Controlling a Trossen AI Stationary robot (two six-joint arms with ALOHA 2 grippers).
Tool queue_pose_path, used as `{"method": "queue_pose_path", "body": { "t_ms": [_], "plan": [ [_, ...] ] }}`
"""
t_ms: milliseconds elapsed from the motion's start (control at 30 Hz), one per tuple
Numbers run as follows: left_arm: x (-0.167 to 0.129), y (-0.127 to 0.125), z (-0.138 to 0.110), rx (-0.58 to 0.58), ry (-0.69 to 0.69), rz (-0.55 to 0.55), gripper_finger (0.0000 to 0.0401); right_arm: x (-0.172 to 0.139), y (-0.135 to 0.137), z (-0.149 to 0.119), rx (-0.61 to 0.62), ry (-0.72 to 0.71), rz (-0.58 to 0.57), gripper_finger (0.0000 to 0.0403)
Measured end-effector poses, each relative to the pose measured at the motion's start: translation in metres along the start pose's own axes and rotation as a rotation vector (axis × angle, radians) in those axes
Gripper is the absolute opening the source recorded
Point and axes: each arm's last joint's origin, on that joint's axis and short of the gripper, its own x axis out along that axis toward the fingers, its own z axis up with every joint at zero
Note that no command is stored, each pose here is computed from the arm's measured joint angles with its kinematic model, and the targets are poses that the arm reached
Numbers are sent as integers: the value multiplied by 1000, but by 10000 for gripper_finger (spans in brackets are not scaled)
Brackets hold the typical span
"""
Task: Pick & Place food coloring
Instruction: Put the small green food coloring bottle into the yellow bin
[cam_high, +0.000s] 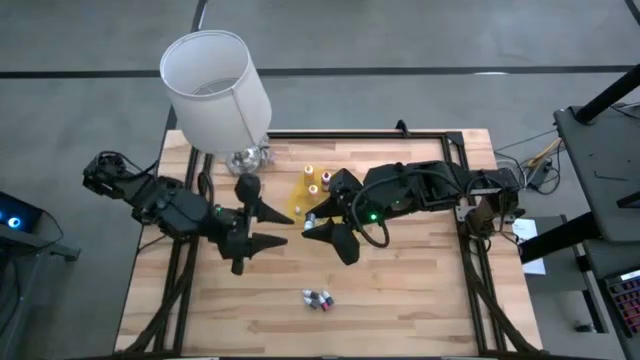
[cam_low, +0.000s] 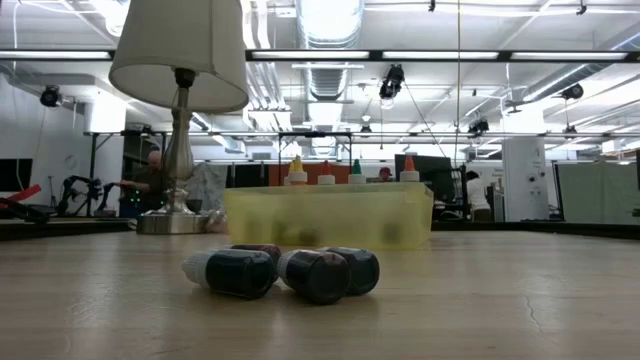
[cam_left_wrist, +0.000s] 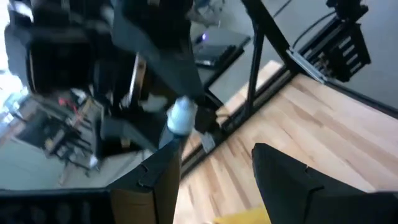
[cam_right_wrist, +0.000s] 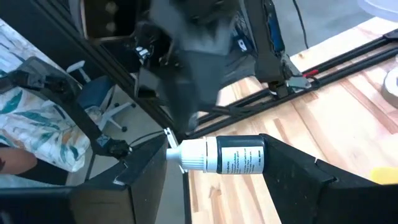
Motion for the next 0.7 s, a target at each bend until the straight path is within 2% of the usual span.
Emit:
{"method": "queue_pose_path", "body": {
  "t_ms": [233,433,700],
  "plan": [
    [5,2,6,72,-43,45,170,0,6,6,10,-40,93,229],
    [12,4,11,93,-60,121,170,0,5,7,13,-42,92,229],
    [29,-3,13,89,-37,152,169,1,6,8,14,-52,97,229]
  ]
}}
